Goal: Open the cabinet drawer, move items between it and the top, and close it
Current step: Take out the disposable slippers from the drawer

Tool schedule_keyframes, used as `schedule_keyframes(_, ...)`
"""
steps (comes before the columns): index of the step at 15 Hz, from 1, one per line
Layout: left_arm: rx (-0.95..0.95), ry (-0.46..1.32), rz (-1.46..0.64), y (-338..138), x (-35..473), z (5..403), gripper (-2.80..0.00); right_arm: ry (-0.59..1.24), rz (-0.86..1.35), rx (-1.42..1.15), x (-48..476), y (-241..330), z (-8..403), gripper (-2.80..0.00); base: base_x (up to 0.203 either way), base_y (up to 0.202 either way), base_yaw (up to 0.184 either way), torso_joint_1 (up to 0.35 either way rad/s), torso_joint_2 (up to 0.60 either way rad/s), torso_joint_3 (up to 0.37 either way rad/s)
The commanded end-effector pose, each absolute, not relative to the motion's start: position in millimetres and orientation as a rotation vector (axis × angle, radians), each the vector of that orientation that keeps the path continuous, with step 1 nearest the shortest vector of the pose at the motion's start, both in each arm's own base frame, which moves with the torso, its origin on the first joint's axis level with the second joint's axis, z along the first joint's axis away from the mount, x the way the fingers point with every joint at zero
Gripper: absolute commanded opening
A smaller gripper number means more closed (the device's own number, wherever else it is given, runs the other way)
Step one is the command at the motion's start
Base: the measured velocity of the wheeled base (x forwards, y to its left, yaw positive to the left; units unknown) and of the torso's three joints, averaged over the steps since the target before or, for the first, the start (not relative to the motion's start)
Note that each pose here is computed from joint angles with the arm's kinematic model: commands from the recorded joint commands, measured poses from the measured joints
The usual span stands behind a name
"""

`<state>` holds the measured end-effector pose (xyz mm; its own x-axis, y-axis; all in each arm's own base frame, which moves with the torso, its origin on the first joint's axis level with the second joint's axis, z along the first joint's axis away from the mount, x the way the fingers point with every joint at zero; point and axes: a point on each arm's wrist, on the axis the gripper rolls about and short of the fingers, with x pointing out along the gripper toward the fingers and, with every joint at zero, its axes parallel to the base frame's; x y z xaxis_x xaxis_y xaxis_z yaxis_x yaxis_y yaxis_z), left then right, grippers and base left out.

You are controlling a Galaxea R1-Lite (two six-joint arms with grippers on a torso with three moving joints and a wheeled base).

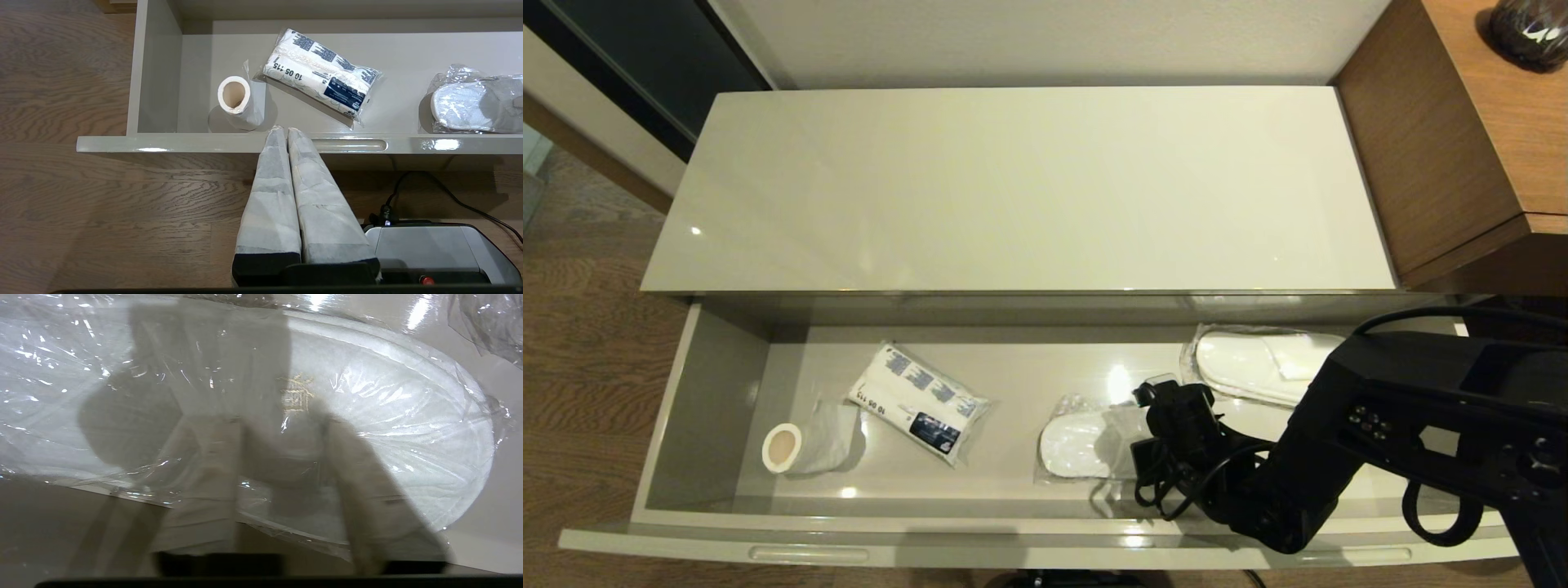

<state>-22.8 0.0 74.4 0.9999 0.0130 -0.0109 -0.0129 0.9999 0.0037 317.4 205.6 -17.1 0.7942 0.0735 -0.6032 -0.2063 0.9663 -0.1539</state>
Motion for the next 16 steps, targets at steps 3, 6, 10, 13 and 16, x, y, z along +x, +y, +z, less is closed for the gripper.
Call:
schedule_keyframes(3, 0.003, 0.012, 0.014, 0.0, -22.7, 74.4, -2.8, 0.633, 0.15, -0.214, 317.3, 205.7, -16.4, -2.8, 0.0, 0.0, 0.0, 0.0, 0.0, 0.0)
schedule_keyframes(6, 0.003, 0.012, 0.014, 0.0, -22.7, 74.4, -2.8, 0.63, 0.147, -0.211, 318.1, 204.8, -15.3, -2.8, 0.0, 0.0, 0.0, 0.0, 0.0, 0.0)
schedule_keyframes(10, 0.004, 0.012, 0.014, 0.0, -22.7, 74.4, -2.8, 0.63, 0.146, -0.211, 316.5, 203.7, -13.5, -2.8, 0.0, 0.0, 0.0, 0.0, 0.0, 0.0)
schedule_keyframes(13, 0.004, 0.012, 0.014, 0.0, -22.7, 74.4, -2.8, 0.625, 0.145, -0.207, 315.0, 202.7, -9.4, -2.8, 0.0, 0.0, 0.0, 0.0, 0.0, 0.0)
schedule_keyframes(16, 0.005, 0.012, 0.014, 0.0, -22.7, 74.4, -2.8, 0.622, 0.146, -0.206, 313.2, 201.5, -5.5, -2.8, 0.0, 0.0, 0.0, 0.0, 0.0, 0.0)
